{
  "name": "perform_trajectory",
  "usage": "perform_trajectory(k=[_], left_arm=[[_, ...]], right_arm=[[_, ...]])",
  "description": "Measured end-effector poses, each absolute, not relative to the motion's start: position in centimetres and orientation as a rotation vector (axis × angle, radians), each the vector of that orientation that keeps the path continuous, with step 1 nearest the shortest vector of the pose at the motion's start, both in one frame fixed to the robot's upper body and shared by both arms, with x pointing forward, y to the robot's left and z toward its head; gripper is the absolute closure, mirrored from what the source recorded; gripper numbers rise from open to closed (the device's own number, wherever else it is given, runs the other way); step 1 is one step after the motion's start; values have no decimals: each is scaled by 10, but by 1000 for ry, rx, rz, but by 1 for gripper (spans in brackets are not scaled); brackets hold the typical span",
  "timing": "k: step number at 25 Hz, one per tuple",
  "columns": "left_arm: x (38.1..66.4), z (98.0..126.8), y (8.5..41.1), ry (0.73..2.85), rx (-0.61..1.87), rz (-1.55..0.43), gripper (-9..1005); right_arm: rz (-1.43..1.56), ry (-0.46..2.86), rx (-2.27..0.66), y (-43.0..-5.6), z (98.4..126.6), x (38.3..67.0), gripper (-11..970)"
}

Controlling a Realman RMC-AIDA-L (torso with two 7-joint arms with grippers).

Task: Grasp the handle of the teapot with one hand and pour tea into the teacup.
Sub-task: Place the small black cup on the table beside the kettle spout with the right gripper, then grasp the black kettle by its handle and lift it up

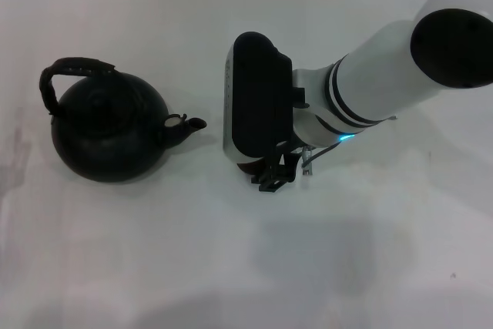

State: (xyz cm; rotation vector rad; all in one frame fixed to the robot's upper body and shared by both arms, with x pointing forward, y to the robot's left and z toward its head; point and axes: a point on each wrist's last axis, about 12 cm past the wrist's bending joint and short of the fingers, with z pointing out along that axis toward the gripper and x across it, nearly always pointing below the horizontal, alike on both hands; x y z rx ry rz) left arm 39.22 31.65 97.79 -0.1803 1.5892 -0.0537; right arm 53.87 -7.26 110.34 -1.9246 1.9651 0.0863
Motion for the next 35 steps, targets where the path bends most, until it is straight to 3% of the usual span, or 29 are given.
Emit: perform_trajectory(k=[6,25,30,35], left_arm=[[392,978,318,1590,-180,-49,192],[390,978,320,1586,-176,-39,193],[390,978,321,1588,-176,-37,193],[390,978,322,1586,-176,-34,193]], right_arm=[[87,1967,-1913,-72,1103,540,131],[209,1972,-1826,-77,1122,535,121],[243,1944,-1671,-101,1146,540,121],[240,2036,-1506,-136,1152,554,122]])
